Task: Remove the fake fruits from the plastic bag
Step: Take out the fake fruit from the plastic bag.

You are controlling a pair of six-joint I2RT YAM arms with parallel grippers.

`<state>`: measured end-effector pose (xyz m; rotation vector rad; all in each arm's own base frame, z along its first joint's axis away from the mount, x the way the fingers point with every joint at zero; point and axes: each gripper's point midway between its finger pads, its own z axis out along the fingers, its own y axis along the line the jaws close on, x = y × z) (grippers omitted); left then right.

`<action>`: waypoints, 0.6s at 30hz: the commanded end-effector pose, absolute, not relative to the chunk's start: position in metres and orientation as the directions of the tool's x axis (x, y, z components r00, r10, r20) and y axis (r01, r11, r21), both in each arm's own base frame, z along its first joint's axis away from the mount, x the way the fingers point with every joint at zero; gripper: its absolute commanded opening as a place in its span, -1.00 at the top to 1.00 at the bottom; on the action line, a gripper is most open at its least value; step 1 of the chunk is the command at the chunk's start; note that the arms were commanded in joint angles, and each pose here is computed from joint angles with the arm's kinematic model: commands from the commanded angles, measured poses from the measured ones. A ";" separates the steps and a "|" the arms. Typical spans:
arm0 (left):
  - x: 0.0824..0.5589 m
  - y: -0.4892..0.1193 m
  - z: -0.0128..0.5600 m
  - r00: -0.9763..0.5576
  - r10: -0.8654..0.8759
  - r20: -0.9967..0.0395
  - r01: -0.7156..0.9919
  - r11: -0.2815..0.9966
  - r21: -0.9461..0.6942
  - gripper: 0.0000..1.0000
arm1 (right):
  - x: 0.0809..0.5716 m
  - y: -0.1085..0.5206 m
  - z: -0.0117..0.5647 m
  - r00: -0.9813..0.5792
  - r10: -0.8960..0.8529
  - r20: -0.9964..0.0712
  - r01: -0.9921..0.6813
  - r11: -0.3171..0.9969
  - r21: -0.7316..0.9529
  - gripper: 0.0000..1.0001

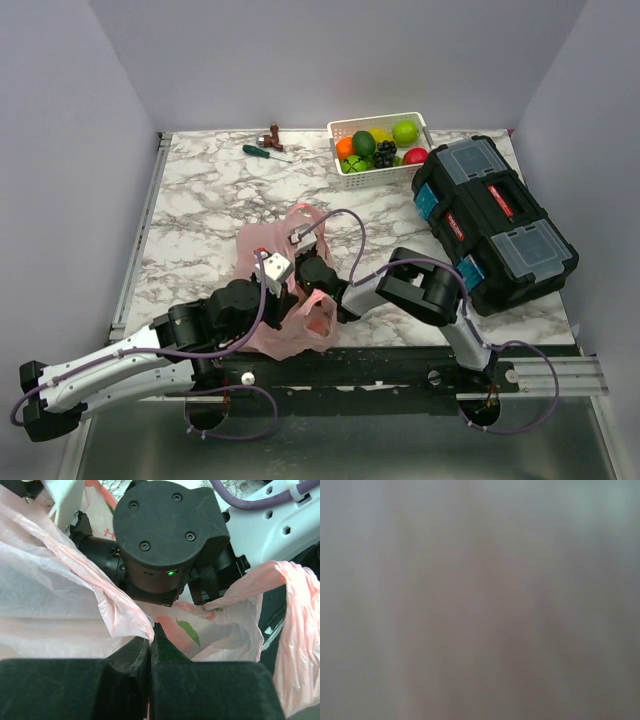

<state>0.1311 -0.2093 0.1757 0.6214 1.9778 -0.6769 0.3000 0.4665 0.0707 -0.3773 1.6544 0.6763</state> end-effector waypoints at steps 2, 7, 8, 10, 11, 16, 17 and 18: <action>0.129 -0.214 0.191 -0.429 0.137 -0.893 0.681 0.699 -0.220 1.00 | 0.315 0.464 0.056 -0.184 0.096 -0.978 -0.514 0.839 0.179 -0.79; 0.131 -0.211 0.190 -0.427 0.124 -0.896 0.669 0.710 -0.221 1.00 | 0.312 0.458 0.061 -0.176 0.078 -0.981 -0.519 0.840 0.160 -0.32; 0.132 -0.210 0.190 -0.428 0.120 -0.896 0.662 0.716 -0.221 1.00 | 0.310 0.455 0.064 -0.176 0.077 -0.981 -0.520 0.839 0.160 -0.17; 0.134 -0.207 0.189 -0.429 0.108 -0.897 0.648 0.729 -0.222 1.00 | 0.307 0.448 0.072 -0.176 0.085 -0.981 -0.518 0.839 0.166 0.04; 0.136 -0.204 0.189 -0.431 0.098 -0.897 0.634 0.740 -0.224 1.00 | 0.305 0.443 0.074 -0.178 0.084 -0.980 -0.517 0.840 0.165 0.09; 0.149 -0.186 0.182 -0.447 0.057 -0.893 0.520 0.828 -0.208 1.00 | 0.294 0.425 0.093 -0.181 0.083 -0.980 -0.529 0.832 0.168 0.43; 0.151 -0.184 0.180 -0.449 0.054 -0.892 0.504 0.840 -0.203 1.00 | 0.290 0.422 0.097 -0.187 0.082 -0.979 -0.536 0.826 0.172 0.44; 0.153 -0.181 0.180 -0.450 0.049 -0.891 0.487 0.850 -0.199 1.00 | 0.285 0.421 0.098 -0.196 0.075 -0.978 -0.552 0.815 0.174 0.48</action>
